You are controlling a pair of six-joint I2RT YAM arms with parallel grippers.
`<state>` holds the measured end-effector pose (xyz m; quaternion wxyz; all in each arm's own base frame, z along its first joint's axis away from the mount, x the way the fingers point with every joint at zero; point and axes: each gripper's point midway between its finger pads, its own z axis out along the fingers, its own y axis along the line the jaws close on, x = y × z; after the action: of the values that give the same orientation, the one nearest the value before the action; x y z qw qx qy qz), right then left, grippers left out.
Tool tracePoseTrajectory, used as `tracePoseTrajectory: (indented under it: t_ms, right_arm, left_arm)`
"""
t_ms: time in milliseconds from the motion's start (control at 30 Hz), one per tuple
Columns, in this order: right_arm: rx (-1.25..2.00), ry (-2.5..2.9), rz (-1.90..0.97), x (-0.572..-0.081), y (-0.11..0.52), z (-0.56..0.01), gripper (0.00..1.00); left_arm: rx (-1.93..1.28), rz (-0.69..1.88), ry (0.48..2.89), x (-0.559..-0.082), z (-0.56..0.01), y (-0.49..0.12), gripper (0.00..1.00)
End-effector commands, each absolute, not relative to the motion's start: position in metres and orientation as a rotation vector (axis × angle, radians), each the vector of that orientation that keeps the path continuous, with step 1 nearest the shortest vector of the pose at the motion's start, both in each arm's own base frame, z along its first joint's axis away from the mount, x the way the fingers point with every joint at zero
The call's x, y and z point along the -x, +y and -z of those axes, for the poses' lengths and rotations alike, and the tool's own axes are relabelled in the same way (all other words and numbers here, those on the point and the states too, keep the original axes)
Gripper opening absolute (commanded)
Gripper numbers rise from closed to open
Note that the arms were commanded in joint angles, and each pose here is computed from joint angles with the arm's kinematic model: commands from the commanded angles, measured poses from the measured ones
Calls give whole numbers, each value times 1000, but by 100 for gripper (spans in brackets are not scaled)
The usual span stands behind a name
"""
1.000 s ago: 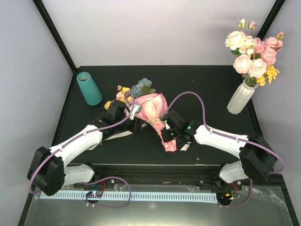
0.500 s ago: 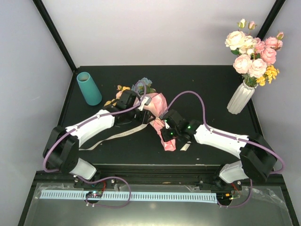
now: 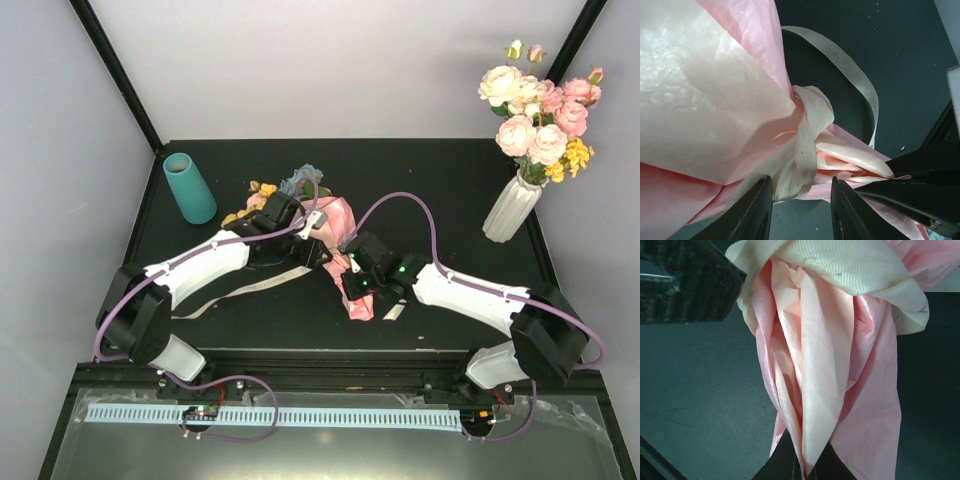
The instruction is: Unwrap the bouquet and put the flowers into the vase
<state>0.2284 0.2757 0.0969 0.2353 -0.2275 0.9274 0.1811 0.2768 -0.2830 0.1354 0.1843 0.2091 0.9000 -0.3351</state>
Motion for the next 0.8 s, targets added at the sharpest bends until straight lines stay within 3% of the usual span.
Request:
tracePoseTrajectory:
  t_ms: [0,133,333,633,700,767]
  right_arm:
    - [623,2512,-510,-236,281,-106,2]
    - [625,2515,-510,-235,281,-105,2]
    - [626,2515,-509,-235,280,-104,2]
    - [622,2514,-514,-234,280,-103,2]
    - [618,2513,-517,-234,280,-104,2]
    - [615,2515,-514,-233,279,-103,2]
  left_arm:
    - [-583,936,2529,-280,-149,-289,34]
    - [-591,929,2539,-278,-145,-291,25]
    - [-596,922,2554,-276,-138,-293,21]
    - [-651,916,2541,-278,-130,-301,24]
    - [-665,914,2532,-280,-131,-302,16]
    - [-673,907,2524,-280,-133,-302,2]
